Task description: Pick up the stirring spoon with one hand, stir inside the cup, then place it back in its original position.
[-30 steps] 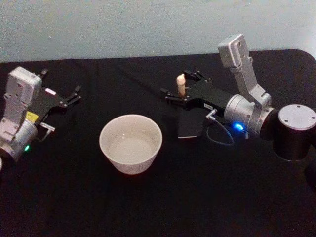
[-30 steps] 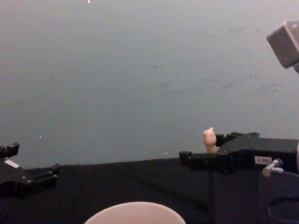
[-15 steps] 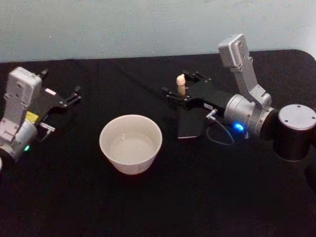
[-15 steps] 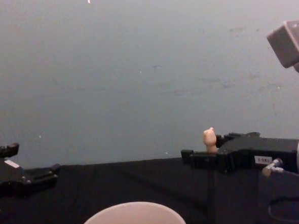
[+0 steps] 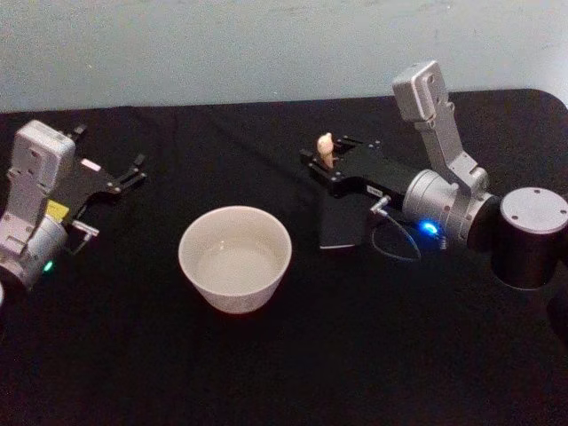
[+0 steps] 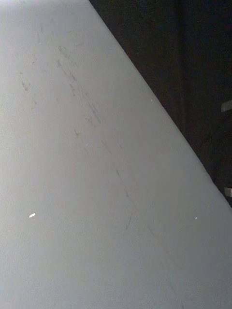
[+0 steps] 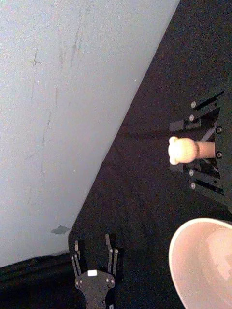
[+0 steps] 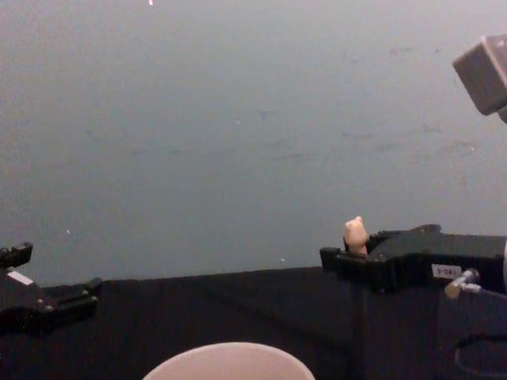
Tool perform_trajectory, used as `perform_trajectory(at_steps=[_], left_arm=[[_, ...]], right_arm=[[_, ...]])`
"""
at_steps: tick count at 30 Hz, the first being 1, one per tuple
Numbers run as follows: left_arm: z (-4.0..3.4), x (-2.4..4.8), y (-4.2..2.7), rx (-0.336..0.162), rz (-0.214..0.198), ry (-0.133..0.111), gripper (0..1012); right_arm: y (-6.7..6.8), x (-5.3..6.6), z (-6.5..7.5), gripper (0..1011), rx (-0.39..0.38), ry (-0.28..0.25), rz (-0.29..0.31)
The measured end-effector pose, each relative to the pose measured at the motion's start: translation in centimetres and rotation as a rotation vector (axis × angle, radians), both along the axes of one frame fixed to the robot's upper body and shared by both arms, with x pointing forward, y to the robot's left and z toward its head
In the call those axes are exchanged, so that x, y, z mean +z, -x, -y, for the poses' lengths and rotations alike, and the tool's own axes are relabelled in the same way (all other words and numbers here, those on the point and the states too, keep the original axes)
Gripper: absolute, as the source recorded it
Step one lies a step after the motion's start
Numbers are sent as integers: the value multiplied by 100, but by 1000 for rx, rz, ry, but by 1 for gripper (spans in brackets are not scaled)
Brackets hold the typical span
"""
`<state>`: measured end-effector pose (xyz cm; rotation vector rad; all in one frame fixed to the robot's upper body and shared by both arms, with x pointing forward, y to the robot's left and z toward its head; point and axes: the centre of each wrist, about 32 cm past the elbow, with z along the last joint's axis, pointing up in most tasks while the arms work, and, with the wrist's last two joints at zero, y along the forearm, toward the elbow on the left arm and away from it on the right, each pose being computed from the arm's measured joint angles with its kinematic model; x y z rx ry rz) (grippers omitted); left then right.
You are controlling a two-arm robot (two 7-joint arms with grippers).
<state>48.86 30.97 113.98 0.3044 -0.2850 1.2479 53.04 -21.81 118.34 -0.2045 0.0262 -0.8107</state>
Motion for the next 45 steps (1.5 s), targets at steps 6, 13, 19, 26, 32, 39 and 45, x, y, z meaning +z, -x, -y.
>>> perform_trajectory(at_steps=[6, 13, 19, 26, 32, 39, 45], left_arm=[[0, 0, 0, 0, 0, 0, 1001], [0, 0, 0, 0, 0, 0, 1001], [0, 0, 0, 0, 0, 0, 1001], [0, 0, 0, 0, 0, 0, 1001], [0, 0, 0, 0, 0, 0, 1001], [0, 0, 0, 0, 0, 0, 1001], [0, 0, 0, 0, 0, 0, 1001]], right_arm=[[0, 0, 0, 226, 0, 0, 0], [0, 0, 0, 164, 0, 0, 0], [0, 0, 0, 164, 0, 0, 0], [23, 26, 11, 164, 6, -17, 6], [54, 73, 9, 164, 10, -33, 19], [118, 178, 32, 164, -9, -53, 52], [164, 256, 62, 164, -40, -71, 79]])
